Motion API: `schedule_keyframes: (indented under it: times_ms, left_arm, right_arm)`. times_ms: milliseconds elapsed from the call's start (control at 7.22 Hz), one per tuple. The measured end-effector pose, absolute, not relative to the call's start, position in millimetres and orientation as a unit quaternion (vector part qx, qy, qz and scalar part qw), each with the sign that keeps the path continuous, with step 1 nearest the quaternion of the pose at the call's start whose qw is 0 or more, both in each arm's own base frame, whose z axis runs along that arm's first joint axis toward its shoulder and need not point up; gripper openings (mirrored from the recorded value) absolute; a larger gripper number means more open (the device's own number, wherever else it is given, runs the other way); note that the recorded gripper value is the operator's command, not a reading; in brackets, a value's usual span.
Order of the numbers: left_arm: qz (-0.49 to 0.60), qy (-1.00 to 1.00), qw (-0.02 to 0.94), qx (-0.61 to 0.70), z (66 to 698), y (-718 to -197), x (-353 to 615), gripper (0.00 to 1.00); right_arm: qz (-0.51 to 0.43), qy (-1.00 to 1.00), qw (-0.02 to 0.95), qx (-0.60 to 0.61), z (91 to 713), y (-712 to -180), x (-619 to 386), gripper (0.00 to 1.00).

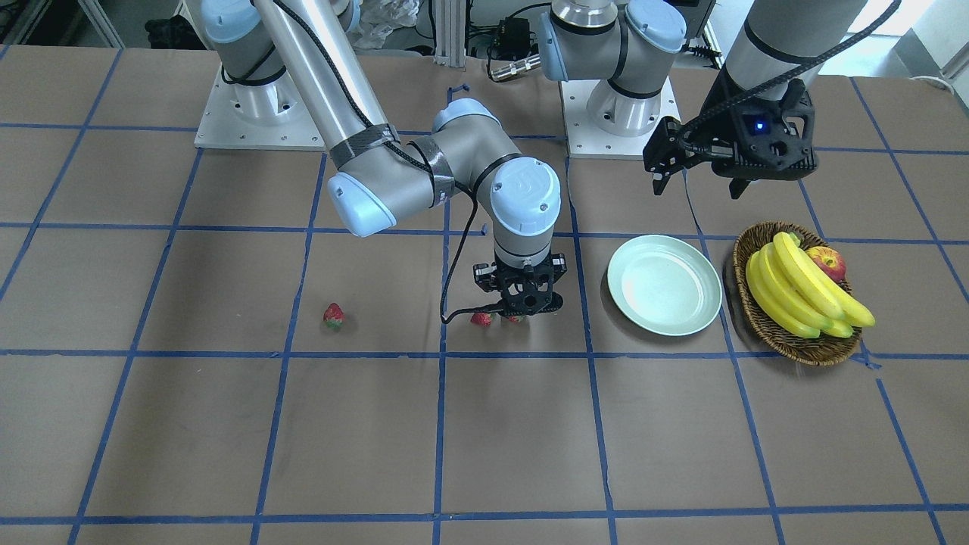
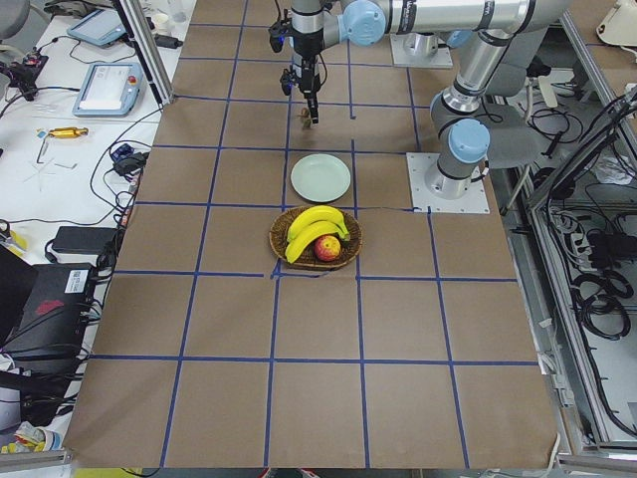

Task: Collect all strawberries into plate
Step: 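Carry it toward the plate and release beside the first strawberry, then move the right gripper to the last strawberry and grasp it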

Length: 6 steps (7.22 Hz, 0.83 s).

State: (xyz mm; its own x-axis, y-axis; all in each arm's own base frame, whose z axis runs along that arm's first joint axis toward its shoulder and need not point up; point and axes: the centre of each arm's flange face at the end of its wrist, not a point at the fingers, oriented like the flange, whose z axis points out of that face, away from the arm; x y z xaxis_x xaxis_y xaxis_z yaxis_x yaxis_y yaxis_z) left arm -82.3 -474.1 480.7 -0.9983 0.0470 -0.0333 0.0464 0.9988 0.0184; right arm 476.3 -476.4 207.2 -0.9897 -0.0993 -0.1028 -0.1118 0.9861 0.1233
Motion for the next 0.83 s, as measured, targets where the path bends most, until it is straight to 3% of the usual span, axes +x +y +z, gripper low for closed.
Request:
schedule_keyframes:
  times_ms: [554,831]
  left_arm:
    - [0.007,1.0,0.017,0.024,483,-474,-82,1.0]
    - [0.005,1.0,0.016,0.025,484,-475,-84,1.0]
  right_arm:
    - [0.083,0.994,0.026,-0.068,276,-473,435,1.0]
    - [0.073,0.994,0.008,-0.081,314,-511,353,1.0]
